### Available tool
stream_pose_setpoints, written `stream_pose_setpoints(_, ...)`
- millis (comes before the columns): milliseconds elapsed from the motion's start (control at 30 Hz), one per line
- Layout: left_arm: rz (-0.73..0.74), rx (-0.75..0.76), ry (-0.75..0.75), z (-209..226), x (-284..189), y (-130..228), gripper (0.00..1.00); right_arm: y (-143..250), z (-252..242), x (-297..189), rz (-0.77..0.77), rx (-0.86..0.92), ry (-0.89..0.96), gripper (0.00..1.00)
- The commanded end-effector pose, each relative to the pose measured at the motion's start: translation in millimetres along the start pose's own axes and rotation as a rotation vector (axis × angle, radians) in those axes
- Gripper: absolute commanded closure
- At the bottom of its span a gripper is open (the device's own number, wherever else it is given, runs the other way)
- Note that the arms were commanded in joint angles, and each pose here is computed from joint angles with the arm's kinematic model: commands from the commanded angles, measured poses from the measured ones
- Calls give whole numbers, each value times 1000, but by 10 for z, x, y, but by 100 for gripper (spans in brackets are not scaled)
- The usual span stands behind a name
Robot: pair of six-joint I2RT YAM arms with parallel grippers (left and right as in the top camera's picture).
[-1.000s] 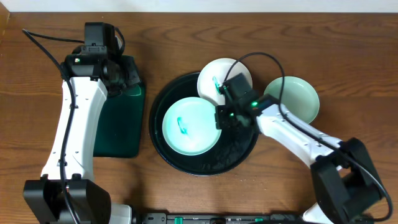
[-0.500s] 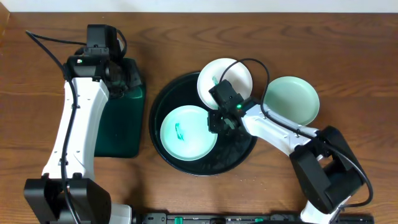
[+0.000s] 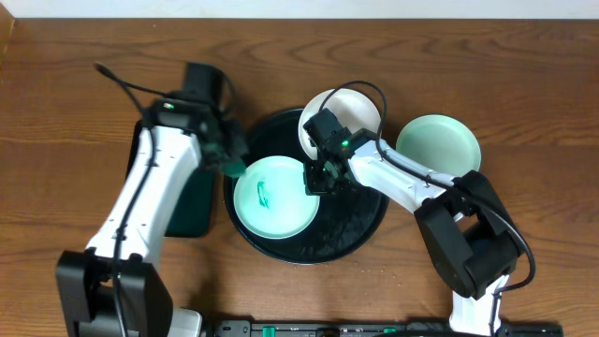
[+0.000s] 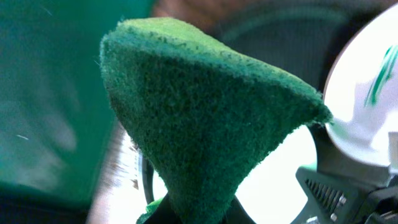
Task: Clean dirty plates on tray and stack at the side
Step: 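Scrub the lower pale green plate with the sponge in the left gripper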
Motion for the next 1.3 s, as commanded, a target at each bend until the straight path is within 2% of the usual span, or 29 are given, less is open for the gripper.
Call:
stream_pose_setpoints(0,64,-42,-13,-145,254,167,93,-23,-20,77,1,0,26,99)
stream_pose_setpoints(433,257,15,-76,-237,1130,579,93,-21,-22,77,3,0,27,99)
stream_pose_setpoints(533,319,126,42,-385,1179,662,93,-21,-22,77,3,0,27,99)
stream_pose_setpoints(633,323,418,359,-713,1144,727,93,-24,-19,77,1,0,25,99)
stream_pose_setpoints(667,310,469,385,-765,1143,736,93,-24,-19,77,1,0,26,99)
stream_pose_setpoints(767,281,461,281,-699,1178,692,92,-23,-19,77,2,0,26,99)
stream_pose_setpoints(933,194,74,-191,-285,1202,570,93,-18,-25,77,5,1,29,99)
stream_pose_setpoints(1000,170,-13,-287,-178,1181,561,93,-17,-26,77,6,1,30,99)
stream_pose_setpoints(1200,231,-37,-337,-118,1139,660,93,-17,-26,77,5,1,30,99)
stream_pose_setpoints(1267,316,-23,-300,-130,1114,760,93,-17,-26,77,5,1,30,99)
Point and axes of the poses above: each gripper's point midway between its finger pads, its own x axis out along the fingers, its own z axis along the line the jaws close on, y = z × x, the point moved 9 cm from there along -x, back along the fingers, and after that the axes turned 14 degrees about x, right-handed, at the moved point
